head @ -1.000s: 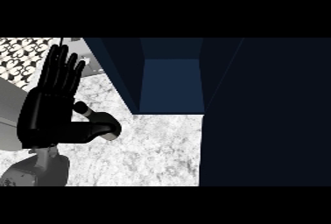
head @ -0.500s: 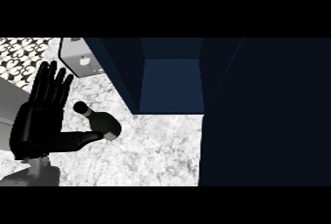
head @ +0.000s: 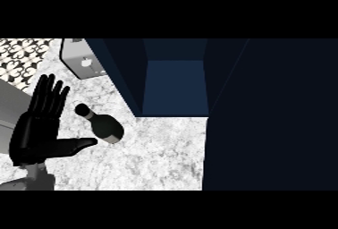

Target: Pick up the wine, place it into the cabinet and close the cabinet

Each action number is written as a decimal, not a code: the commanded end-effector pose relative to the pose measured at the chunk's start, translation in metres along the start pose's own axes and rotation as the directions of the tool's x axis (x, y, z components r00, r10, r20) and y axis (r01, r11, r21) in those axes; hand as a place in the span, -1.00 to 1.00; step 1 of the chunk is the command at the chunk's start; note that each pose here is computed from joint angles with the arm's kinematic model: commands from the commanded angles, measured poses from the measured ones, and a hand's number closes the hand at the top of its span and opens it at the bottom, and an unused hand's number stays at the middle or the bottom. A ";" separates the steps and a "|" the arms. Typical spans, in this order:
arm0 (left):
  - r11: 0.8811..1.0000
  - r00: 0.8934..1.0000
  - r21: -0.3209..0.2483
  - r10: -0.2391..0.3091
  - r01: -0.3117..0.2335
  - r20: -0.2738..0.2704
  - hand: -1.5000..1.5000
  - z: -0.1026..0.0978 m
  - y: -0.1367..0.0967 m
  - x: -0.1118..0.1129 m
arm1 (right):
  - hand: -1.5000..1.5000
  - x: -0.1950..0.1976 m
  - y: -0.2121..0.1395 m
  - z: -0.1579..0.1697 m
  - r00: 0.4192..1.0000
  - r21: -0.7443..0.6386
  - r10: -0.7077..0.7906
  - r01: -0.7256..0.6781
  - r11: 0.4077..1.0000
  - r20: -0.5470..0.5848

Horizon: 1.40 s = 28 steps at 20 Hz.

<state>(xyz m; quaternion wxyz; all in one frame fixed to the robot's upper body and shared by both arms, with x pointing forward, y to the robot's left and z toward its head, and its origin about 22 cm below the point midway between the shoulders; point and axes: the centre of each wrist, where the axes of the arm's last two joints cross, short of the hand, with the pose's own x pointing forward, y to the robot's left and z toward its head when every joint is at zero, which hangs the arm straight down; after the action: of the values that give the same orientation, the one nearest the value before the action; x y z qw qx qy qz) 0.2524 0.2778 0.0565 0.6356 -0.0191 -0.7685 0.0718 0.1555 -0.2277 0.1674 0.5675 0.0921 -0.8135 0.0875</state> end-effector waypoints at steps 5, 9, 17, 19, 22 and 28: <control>1.000 0.999 0.024 0.014 -0.013 -0.029 -1.00 -0.001 0.029 -0.045 | -1.00 0.002 -0.005 -0.005 1.000 0.001 0.021 -0.021 1.000 0.006; 1.000 0.997 0.016 -0.009 0.010 -0.071 -1.00 0.021 0.051 -0.057 | -1.00 -0.003 0.006 0.002 1.000 0.014 0.010 -0.010 1.000 -0.001; 0.999 0.996 0.011 -0.029 0.030 -0.090 -1.00 0.010 0.035 -0.083 | -1.00 -0.012 0.006 -0.005 1.000 0.023 0.004 -0.004 1.000 -0.006; 1.000 0.995 0.005 -0.030 0.031 -0.095 -1.00 0.008 0.056 -0.091 | -1.00 0.011 -0.003 0.006 1.000 0.032 0.029 -0.029 0.999 -0.005; 0.999 0.994 -0.019 -0.047 0.045 -0.103 -1.00 0.028 0.048 -0.086 | -1.00 0.005 -0.001 0.011 1.000 0.008 0.004 -0.004 1.000 -0.020; 1.000 0.988 0.014 0.004 -0.002 -0.152 -1.00 0.016 0.066 -0.136 | -1.00 -0.002 0.003 -0.004 1.000 0.010 0.014 -0.014 1.000 -0.001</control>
<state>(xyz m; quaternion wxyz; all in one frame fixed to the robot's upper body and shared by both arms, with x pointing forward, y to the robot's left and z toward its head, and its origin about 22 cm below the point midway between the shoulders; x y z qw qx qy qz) 0.2615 0.3159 -0.0666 0.6818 -0.0179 -0.7282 0.0674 0.1568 -0.2182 0.1702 0.5690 0.0918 -0.8118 0.0944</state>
